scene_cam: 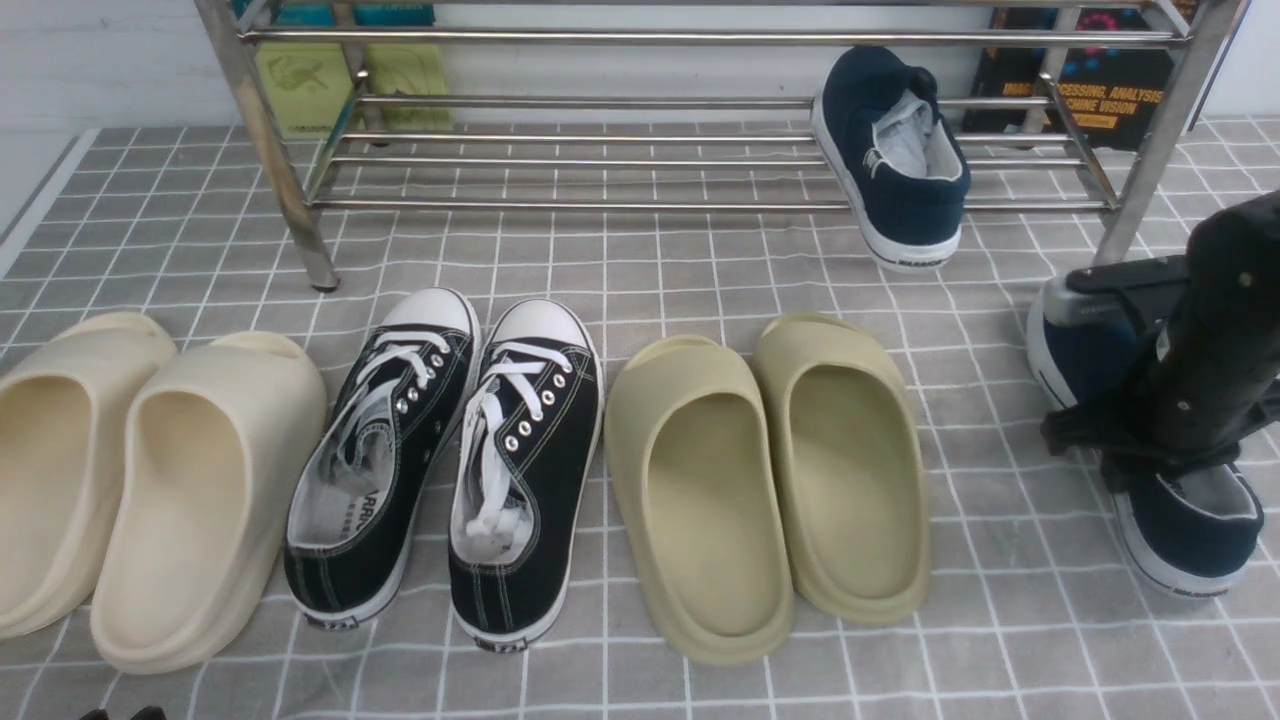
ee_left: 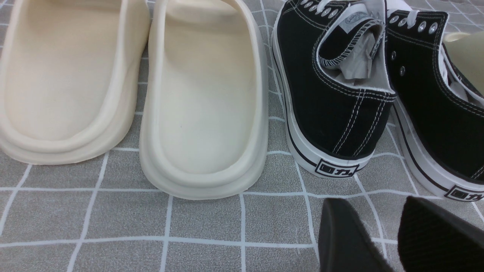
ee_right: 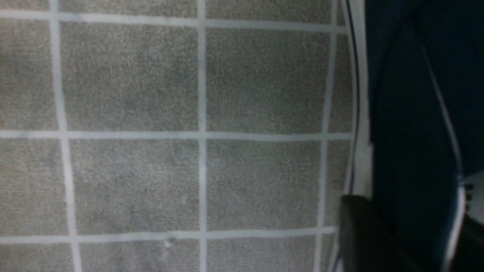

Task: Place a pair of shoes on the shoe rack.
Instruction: Use the right arm to grab the shoe closest to it, then use the right arm to put a shoe into the shoe rack

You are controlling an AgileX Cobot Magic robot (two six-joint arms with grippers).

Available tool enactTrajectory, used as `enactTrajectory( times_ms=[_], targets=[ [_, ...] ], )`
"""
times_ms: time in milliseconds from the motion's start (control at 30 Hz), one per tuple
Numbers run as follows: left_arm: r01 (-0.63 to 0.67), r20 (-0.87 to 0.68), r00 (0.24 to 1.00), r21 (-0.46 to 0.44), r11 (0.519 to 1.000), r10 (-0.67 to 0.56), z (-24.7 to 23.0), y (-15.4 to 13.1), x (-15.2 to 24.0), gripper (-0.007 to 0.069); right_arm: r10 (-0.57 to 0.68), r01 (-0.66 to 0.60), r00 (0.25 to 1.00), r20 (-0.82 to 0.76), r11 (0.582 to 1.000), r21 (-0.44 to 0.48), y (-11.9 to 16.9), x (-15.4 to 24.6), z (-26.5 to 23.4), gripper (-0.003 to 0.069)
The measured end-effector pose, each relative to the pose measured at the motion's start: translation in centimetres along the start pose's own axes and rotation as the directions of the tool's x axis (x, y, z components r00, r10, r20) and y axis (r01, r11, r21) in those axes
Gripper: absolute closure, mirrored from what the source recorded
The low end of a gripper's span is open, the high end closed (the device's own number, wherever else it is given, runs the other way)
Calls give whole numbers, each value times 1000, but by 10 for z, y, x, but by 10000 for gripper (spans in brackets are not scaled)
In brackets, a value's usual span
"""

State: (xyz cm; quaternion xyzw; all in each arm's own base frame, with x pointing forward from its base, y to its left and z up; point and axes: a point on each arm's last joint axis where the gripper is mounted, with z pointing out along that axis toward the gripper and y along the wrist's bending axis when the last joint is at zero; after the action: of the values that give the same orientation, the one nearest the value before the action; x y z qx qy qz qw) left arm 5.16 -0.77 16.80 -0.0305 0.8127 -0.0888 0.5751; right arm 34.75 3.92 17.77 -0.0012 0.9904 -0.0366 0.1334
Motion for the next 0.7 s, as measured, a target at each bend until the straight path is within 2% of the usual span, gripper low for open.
enactTrajectory(
  times_ms=[33,67,267,433,500,700],
  targets=[
    [0,0,1000,0,1000,0,0,0,0,386,-4,4,1000,-5,1000,4,0,0,-3,589],
    [0,0,1000,0,1000,0,0,0,0,386,-13,13,1000,-10,1000,13,0,1,-7,624],
    [0,0,1000,0,1000,0,0,0,0,386,-15,15,1000,8,1000,5,3,-6,-49,630],
    [0,0,1000,0,1000,0,0,0,0,386,-5,11,995,102,998,-67,10,-37,-91,630],
    [0,0,1000,0,1000,0,0,0,0,386,-7,15,993,118,997,-72,11,-44,-93,630],
    [0,0,1000,0,1000,0,0,0,0,386,-2,16,982,186,997,-74,17,-102,-76,630]
  ],
)
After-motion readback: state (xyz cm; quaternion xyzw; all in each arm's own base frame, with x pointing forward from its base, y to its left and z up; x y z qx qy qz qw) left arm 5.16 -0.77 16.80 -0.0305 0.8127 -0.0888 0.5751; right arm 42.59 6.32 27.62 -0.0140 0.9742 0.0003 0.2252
